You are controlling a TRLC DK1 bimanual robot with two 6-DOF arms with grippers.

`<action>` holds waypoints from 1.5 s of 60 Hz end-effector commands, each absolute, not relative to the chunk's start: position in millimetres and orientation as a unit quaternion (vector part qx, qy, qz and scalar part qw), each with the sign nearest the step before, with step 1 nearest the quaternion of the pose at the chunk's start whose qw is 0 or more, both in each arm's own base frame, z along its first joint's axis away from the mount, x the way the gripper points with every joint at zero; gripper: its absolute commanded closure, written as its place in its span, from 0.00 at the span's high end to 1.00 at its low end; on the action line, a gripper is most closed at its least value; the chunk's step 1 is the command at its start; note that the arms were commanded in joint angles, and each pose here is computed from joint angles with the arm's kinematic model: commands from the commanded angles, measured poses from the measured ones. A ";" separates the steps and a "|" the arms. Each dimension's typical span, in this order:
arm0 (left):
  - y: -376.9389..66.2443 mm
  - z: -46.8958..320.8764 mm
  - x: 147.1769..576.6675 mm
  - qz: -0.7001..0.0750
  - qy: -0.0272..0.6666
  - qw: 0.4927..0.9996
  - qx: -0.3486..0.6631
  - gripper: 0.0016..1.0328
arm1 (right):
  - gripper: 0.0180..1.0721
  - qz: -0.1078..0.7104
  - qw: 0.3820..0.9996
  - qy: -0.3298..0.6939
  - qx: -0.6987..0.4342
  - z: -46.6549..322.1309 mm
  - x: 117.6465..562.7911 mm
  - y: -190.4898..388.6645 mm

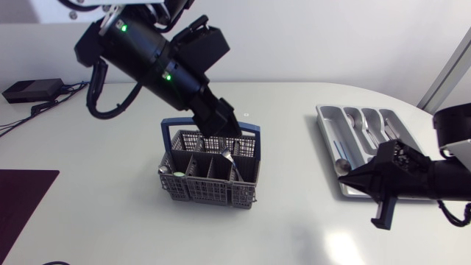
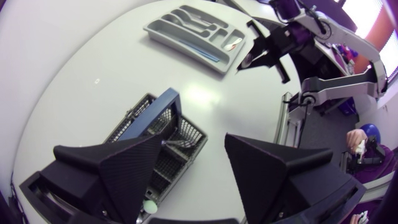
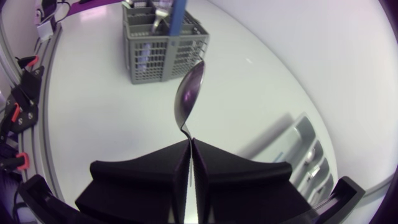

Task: Unload the cutlery basket into the drawer organizer.

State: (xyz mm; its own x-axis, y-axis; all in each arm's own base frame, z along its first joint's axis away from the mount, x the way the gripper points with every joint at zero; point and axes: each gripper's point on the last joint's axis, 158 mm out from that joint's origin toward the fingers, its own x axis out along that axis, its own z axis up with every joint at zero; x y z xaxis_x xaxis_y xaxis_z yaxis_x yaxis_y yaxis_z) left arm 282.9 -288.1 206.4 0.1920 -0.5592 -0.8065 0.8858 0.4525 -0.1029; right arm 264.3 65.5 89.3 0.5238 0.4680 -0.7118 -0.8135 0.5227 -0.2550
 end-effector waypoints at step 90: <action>-230.5 106.7 291.3 -0.344 0.448 0.790 0.239 0.72 | 0.54 0.094 0.809 0.401 -0.419 -12.6 313.4 -215.2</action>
State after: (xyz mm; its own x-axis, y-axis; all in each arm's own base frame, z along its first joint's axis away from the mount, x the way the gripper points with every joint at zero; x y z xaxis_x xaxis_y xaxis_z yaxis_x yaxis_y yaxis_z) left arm 295.4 -232.4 124.8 0.3874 -0.3576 -0.8497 0.7678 0.6353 0.0827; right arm 318.6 -222.2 0.0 0.6783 -0.1953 -0.7084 -0.4484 0.6536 -0.6097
